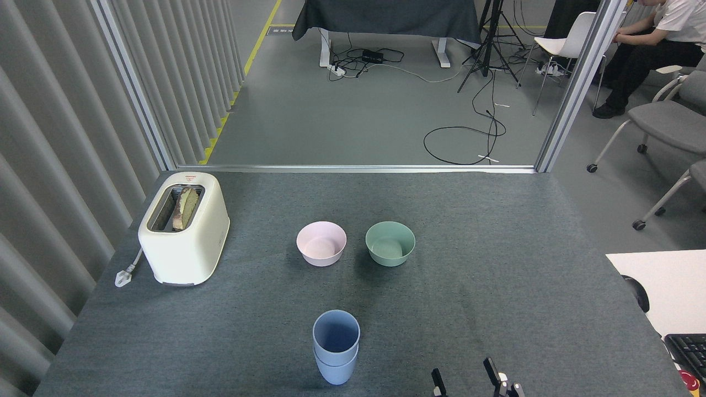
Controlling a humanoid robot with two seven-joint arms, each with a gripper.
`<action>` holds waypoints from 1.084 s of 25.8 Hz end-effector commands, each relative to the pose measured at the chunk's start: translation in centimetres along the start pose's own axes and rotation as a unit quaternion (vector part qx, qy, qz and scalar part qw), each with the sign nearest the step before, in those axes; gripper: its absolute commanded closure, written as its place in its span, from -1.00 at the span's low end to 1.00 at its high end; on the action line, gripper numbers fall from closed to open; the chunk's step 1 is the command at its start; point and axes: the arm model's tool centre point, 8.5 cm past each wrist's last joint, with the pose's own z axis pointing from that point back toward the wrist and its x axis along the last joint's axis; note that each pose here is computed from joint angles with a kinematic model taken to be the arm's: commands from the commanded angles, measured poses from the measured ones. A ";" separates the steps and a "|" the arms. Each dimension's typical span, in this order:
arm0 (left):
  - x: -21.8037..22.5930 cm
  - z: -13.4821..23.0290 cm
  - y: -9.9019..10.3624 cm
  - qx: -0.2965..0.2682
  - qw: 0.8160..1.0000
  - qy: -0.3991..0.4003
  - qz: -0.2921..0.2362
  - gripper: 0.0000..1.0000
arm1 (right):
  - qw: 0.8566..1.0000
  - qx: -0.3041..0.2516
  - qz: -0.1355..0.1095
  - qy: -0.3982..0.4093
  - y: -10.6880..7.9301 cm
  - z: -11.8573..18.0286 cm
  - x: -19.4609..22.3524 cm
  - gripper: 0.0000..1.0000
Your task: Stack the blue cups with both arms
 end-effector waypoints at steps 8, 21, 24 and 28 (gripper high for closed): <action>-0.7 -0.1 0.2 -0.002 0.999 -0.046 -0.017 -1.00 | 0.997 0.050 0.005 0.050 2.5 7.3 -2.5 -1.00; -0.9 1.1 -0.3 -0.014 0.999 -0.036 -0.015 -1.00 | 0.997 0.050 0.010 0.062 2.3 7.6 -3.4 -1.00; -1.0 1.0 -0.2 -0.013 0.999 -0.034 -0.015 -1.00 | 0.997 0.048 0.006 0.066 2.1 7.7 -4.1 -1.00; -1.0 1.0 -0.2 -0.013 0.999 -0.033 -0.015 -1.00 | 0.997 0.047 0.003 0.068 2.0 8.1 -5.0 -1.00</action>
